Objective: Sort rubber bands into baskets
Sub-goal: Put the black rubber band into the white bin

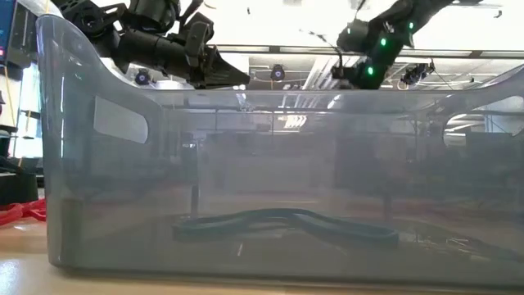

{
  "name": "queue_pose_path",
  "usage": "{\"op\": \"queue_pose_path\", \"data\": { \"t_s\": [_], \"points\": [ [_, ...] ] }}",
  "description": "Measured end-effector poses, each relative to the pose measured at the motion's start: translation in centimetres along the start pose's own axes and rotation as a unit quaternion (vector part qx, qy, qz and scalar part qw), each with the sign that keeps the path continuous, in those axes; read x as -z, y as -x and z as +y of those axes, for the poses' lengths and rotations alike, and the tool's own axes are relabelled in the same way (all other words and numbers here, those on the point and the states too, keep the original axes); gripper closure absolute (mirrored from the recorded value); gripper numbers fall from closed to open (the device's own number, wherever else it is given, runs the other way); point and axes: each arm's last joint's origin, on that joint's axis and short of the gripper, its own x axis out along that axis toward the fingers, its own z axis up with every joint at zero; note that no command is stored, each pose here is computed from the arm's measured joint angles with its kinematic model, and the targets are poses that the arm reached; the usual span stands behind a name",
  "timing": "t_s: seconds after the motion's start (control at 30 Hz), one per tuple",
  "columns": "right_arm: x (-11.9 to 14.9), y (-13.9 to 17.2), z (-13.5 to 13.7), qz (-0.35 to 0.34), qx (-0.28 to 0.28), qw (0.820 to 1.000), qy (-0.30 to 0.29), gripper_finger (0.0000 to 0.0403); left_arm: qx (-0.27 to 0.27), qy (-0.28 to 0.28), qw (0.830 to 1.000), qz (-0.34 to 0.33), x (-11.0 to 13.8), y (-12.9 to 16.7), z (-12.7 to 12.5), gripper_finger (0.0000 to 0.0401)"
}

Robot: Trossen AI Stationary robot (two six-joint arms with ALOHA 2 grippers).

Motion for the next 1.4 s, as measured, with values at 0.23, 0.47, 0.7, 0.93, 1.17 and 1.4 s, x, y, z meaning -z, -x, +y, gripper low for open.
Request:
{"op": "queue_pose_path", "data": {
  "t_s": [0.23, 0.47, 0.7, 0.93, 1.17, 1.4],
  "points": [
    [-2.5, 3.2, 0.4, -0.058, 0.01, 0.998, 0.002, 0.0403, -0.004, 0.0, 1.0, 0.004, 0.1, 0.0, 0.0, 0.0401],
    [-2.7, 5.2, 0.1, -0.054, 0.089, 0.994, -0.029, 0.0403, -0.019, 0.001, 1.0, 0.021, 0.4, 0.0, 0.1, 0.0401],
    [-0.1, 3.1, -0.3, 0.015, 0.085, 0.989, -0.118, 0.0403, -0.018, 0.001, 1.0, 0.024, 0.5, 0.0, 0.1, 0.0401],
    [0.8, 0.4, 0.2, -0.046, -0.022, 0.989, -0.139, 0.0403, -0.018, 0.002, 1.0, 0.026, 0.5, 0.0, 0.1, 0.0401],
    [-1.0, 0.7, 1.1, -0.149, -0.048, 0.979, -0.126, 0.0403, -0.019, 0.009, 0.999, 0.029, 0.7, -0.1, -0.3, 0.0401],
    [-3.0, 1.5, 2.8, -0.246, -0.075, 0.957, -0.132, 0.0403, -0.04, -0.007, 0.999, 0.019, 0.5, -0.1, -0.6, 0.0401]
  ]
}}
